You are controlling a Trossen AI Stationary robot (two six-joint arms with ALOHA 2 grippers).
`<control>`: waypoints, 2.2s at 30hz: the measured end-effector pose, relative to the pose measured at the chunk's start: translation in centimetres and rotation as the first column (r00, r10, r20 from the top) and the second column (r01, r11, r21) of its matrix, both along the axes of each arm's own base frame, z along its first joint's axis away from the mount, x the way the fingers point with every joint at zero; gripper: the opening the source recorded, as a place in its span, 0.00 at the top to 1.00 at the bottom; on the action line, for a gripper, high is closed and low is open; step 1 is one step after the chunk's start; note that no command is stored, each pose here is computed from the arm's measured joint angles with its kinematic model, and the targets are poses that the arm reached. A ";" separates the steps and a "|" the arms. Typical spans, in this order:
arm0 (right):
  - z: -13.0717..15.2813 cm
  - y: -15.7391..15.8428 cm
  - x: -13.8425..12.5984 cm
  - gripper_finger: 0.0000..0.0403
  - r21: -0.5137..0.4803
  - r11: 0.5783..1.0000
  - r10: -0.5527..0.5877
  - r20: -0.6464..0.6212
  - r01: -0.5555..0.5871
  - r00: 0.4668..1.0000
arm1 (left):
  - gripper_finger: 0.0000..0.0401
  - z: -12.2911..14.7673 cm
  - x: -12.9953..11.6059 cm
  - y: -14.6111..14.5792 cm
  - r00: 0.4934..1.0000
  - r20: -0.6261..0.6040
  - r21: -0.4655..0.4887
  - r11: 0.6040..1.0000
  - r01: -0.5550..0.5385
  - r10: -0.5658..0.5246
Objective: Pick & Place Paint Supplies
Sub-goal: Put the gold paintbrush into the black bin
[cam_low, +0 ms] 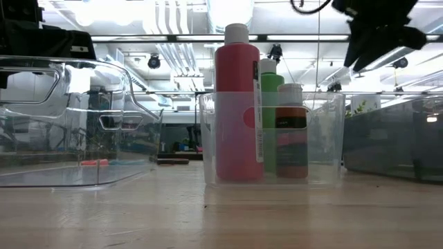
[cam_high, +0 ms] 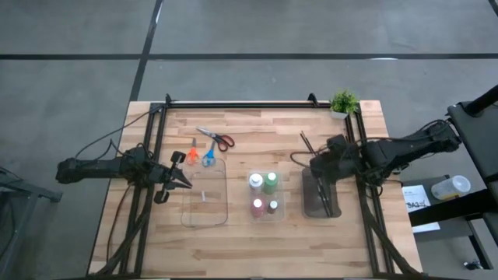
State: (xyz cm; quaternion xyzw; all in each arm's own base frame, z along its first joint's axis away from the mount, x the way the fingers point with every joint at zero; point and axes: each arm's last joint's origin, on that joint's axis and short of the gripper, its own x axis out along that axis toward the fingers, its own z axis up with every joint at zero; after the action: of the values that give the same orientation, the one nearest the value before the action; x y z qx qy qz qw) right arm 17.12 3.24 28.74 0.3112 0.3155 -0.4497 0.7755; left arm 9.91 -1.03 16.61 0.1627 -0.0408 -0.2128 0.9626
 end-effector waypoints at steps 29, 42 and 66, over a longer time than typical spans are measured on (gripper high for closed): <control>-7.0 -13.8 2.3 0.71 0.103 0.994 -0.003 -0.252 0.030 0.968 | 0.91 0.0 0.0 0.0 1.000 -0.001 0.000 1.000 0.000 0.000; -11.1 -16.3 4.1 0.71 0.232 0.969 0.160 -0.336 -0.083 0.928 | 0.91 0.0 0.0 0.0 1.000 -0.001 0.000 1.000 0.000 0.000; -14.6 -18.9 4.5 0.71 0.316 0.947 0.181 -0.350 -0.066 0.919 | 0.91 0.0 0.0 0.0 1.000 -0.001 0.000 1.000 0.000 0.000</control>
State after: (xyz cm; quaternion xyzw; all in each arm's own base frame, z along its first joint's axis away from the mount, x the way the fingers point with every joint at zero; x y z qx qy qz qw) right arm 21.62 -15.65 14.10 0.3123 0.5406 -0.3977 0.6724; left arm 9.91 -1.02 16.60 0.1625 -0.0405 -0.2128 0.9626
